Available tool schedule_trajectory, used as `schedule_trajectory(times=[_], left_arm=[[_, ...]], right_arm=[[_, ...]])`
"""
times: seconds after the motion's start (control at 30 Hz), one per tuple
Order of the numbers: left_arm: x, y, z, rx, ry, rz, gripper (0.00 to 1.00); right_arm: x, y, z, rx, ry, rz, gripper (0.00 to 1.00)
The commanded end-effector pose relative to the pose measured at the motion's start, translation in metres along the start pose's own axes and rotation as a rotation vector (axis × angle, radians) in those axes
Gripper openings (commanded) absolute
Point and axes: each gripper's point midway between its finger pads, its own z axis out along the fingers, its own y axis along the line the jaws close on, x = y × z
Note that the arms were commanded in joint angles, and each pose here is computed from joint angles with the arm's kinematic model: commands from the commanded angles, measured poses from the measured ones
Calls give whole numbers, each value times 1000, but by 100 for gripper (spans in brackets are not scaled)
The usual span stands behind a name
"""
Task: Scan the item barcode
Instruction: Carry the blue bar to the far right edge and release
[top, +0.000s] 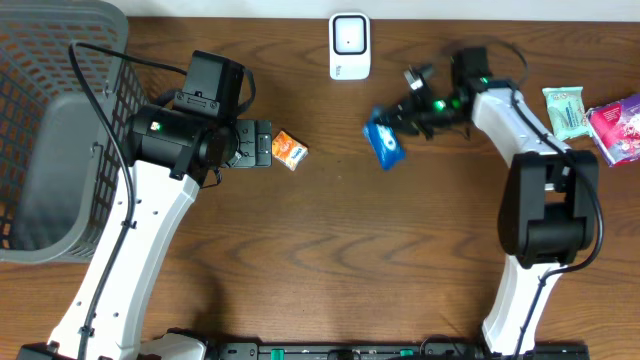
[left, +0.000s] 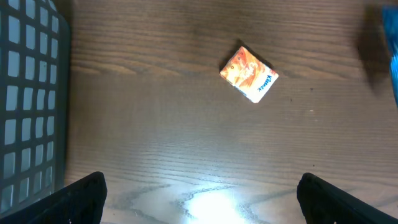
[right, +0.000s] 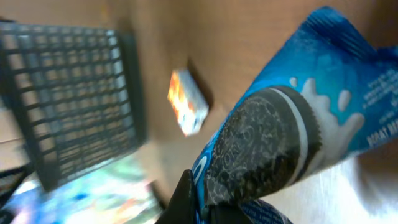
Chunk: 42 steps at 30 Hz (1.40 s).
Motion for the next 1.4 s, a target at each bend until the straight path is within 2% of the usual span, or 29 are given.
schedule_trajectory(times=[0.0, 0.07, 0.2, 0.3, 0.5, 0.7, 0.93, 1.0, 1.03, 1.07, 1.17, 1.23, 1.37], left_arm=[[-1, 3, 0, -11, 1, -13, 98], [-1, 3, 1, -12, 1, -13, 98], [-1, 3, 1, -12, 1, -12, 98], [-1, 3, 0, -11, 1, -13, 98], [-1, 3, 0, -11, 1, -13, 98], [-1, 3, 0, -11, 1, -12, 98], [-1, 3, 0, -11, 1, -13, 98], [-1, 3, 0, -11, 1, -13, 98], [-1, 3, 1, -12, 1, -12, 98], [-1, 3, 0, -12, 1, -13, 98], [-1, 3, 1, -12, 1, -13, 98], [-1, 3, 0, -12, 1, -13, 98], [-1, 3, 0, -11, 1, -13, 98]], right_arm=[[-52, 30, -5, 195, -179, -168, 1], [-82, 52, -10, 294, -306, -269, 1], [-109, 85, -1, 369, -469, -402, 1], [-116, 95, 19, 343, -502, -449, 1], [-125, 87, 60, 219, -496, -412, 1], [-133, 76, 51, 241, -505, -406, 1], [-158, 100, -31, 329, -532, -469, 1], [-164, 89, -75, 428, -563, -404, 1], [-166, 73, -102, 511, -583, -344, 1], [-163, 37, -149, 653, -601, -234, 1], [-153, -8, -190, 789, -577, -153, 1], [-132, -63, -237, 956, -514, -67, 1], [-103, -124, -287, 1099, -380, -57, 1]])
